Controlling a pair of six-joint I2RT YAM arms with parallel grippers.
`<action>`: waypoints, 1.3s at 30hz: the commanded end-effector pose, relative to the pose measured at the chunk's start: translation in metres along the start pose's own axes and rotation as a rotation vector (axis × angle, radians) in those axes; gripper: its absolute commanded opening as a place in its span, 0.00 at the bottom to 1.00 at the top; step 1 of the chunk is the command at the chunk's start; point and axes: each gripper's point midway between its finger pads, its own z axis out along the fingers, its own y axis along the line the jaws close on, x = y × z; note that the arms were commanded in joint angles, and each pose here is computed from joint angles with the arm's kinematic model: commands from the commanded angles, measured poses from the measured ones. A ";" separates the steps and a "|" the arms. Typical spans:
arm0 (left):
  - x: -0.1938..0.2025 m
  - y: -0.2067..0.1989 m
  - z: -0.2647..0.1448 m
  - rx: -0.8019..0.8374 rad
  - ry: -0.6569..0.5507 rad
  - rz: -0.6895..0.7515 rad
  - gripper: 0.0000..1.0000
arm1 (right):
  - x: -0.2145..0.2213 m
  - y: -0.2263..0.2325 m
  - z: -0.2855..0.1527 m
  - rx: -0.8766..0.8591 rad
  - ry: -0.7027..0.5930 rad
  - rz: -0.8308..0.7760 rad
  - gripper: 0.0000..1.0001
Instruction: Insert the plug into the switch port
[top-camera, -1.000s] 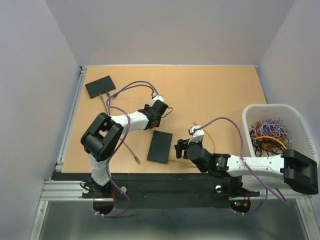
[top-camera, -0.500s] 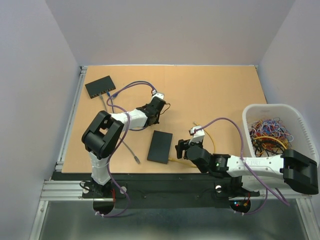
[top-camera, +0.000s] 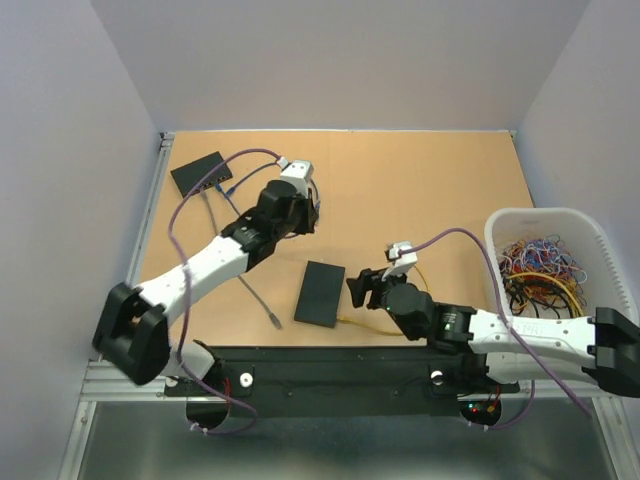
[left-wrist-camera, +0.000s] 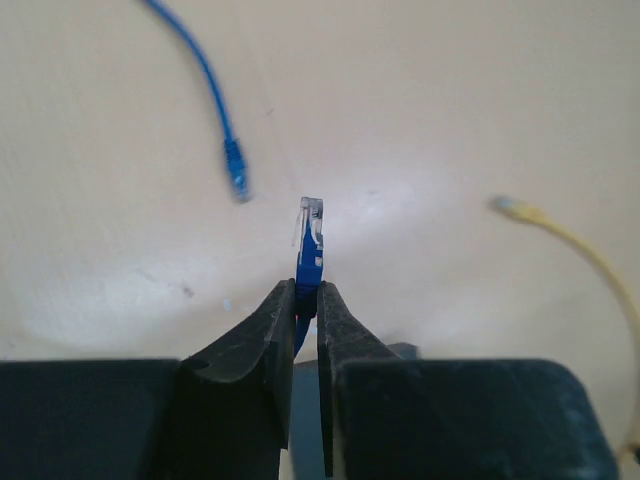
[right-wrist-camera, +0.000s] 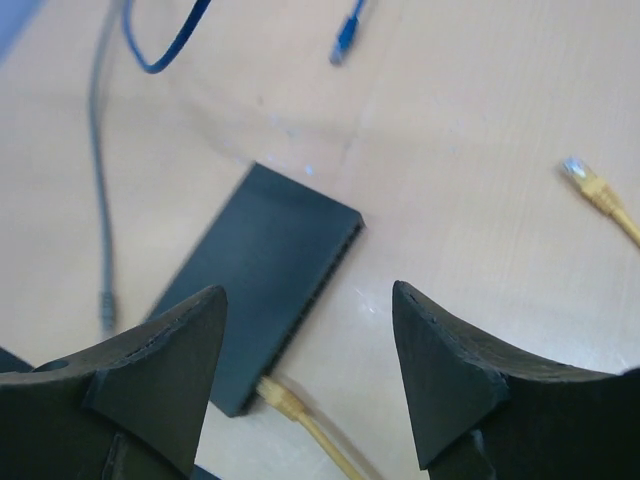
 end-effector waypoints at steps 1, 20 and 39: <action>-0.050 -0.059 -0.065 0.349 -0.193 -0.060 0.00 | -0.064 0.032 -0.012 -0.122 -0.140 0.086 0.72; -0.038 -0.097 -0.177 0.738 -0.355 -0.096 0.00 | -0.113 0.089 -0.057 -0.523 -0.281 0.087 0.70; 0.007 0.083 -0.063 -0.131 -0.195 -0.385 0.00 | -0.079 0.045 -0.002 -0.132 -0.167 0.076 0.73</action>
